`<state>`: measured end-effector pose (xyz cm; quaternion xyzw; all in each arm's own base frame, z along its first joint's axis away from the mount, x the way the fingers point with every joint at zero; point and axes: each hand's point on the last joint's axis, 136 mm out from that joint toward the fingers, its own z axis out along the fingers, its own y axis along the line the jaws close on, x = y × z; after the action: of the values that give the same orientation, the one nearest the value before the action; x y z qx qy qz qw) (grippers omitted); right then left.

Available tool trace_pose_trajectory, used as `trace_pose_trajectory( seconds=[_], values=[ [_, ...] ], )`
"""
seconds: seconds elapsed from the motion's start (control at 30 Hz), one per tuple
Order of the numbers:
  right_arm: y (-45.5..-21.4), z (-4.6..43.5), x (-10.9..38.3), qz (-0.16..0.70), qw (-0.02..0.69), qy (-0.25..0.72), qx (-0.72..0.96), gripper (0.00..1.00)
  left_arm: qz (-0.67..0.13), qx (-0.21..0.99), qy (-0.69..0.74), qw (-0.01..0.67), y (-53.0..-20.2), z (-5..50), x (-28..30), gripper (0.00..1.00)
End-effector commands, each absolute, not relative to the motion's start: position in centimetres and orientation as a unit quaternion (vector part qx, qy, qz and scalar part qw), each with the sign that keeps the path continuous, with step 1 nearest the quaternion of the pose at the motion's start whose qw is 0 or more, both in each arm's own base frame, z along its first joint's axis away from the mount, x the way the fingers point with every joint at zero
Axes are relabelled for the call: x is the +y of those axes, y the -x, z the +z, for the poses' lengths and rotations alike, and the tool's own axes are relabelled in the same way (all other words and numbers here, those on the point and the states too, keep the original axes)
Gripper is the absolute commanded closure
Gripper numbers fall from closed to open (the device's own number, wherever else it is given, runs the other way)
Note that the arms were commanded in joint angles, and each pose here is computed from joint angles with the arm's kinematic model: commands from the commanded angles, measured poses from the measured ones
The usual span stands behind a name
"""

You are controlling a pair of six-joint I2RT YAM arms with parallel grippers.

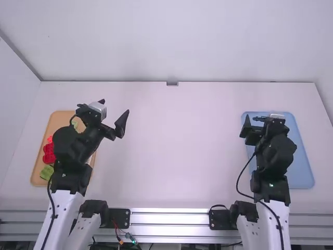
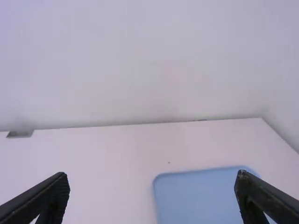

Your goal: Assemble lego blocks to make yellow taxi

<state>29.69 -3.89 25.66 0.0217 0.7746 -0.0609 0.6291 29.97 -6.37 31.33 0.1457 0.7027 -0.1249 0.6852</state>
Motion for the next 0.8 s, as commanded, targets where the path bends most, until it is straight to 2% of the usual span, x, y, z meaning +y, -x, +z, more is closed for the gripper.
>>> trace_pose_trajectory(
  seconds=[0.0,0.2,0.53,0.77],
  values=[
    [-29.4,24.1,-2.9,-0.033,0.622,-0.029,0.782,0.1,-0.123,0.721,-0.115,0.673,-29.8,29.5,-5.7,0.1],
    [-28.0,21.7,0.3,0.006,0.622,0.005,0.783,0.21,-0.087,0.763,-0.073,0.636,-28.3,24.4,-3.9,0.21],
    [-25.6,16.0,0.3,0.006,0.622,0.005,0.783,0.44,0.0,0.776,0.0,0.63,-26.0,18.1,0.0,0.44],
    [-24.8,12.1,0.3,0.006,0.622,0.005,0.783,0.6,0.0,0.776,0.0,0.63,-25.0,14.2,0.0,0.59]
  ],
)
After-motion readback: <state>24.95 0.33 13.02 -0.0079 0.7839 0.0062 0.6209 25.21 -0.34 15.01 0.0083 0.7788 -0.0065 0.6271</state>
